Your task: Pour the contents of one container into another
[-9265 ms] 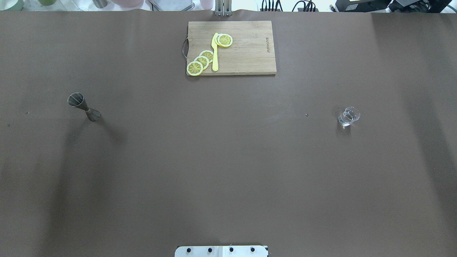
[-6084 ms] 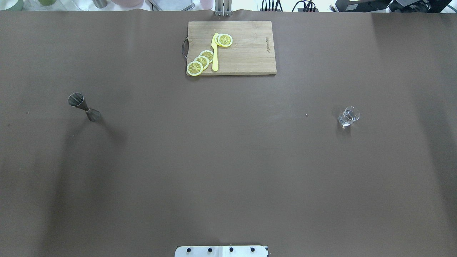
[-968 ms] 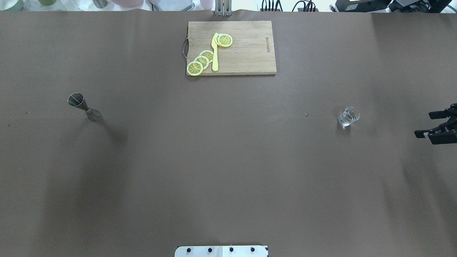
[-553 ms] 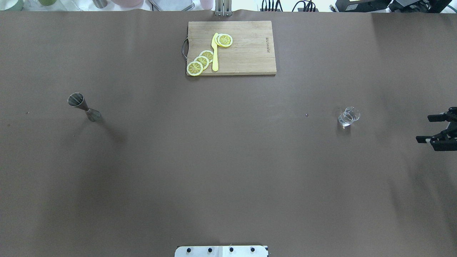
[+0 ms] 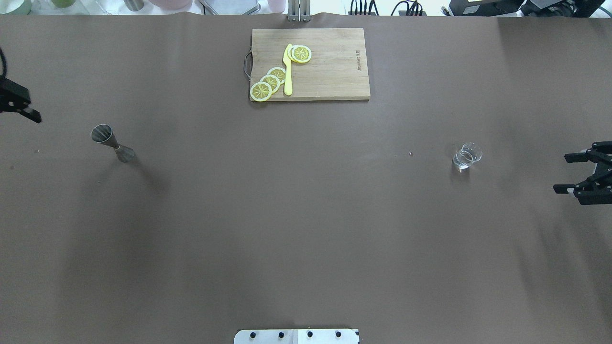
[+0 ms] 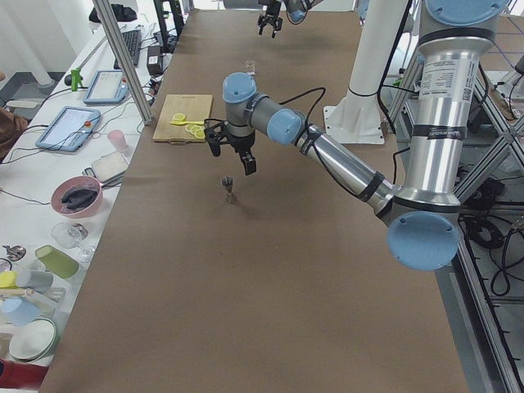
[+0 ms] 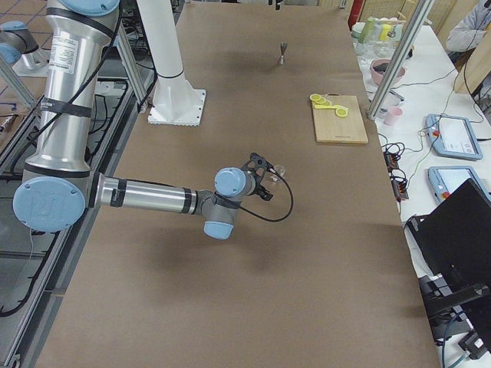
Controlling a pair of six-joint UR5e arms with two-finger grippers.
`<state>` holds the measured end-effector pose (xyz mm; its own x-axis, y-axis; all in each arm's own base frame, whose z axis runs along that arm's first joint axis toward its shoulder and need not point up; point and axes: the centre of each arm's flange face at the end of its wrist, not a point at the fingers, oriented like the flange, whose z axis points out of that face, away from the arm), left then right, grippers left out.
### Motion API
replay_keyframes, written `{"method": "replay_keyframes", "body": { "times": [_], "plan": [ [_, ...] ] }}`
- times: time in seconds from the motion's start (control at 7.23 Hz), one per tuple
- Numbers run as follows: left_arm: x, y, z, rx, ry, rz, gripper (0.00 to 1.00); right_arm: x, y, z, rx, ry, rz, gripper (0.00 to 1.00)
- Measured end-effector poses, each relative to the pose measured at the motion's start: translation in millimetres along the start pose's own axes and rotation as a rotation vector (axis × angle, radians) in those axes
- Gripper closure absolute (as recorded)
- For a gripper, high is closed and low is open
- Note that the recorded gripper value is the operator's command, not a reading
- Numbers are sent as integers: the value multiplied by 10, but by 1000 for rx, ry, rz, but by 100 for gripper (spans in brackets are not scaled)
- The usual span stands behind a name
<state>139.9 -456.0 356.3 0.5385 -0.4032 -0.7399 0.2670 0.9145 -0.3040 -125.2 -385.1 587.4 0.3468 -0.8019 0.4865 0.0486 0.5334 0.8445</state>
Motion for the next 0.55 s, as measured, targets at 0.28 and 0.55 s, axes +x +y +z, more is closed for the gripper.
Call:
{"method": "replay_keyframes", "body": {
  "times": [0.28,0.55],
  "plan": [
    [345,318,195,-18,-10,53,2,67,-30,72,5,-3,-14,0],
    [454,456,217,-17,0,76,2,120,-166,162,30,-18,-48,0]
  ]
}}
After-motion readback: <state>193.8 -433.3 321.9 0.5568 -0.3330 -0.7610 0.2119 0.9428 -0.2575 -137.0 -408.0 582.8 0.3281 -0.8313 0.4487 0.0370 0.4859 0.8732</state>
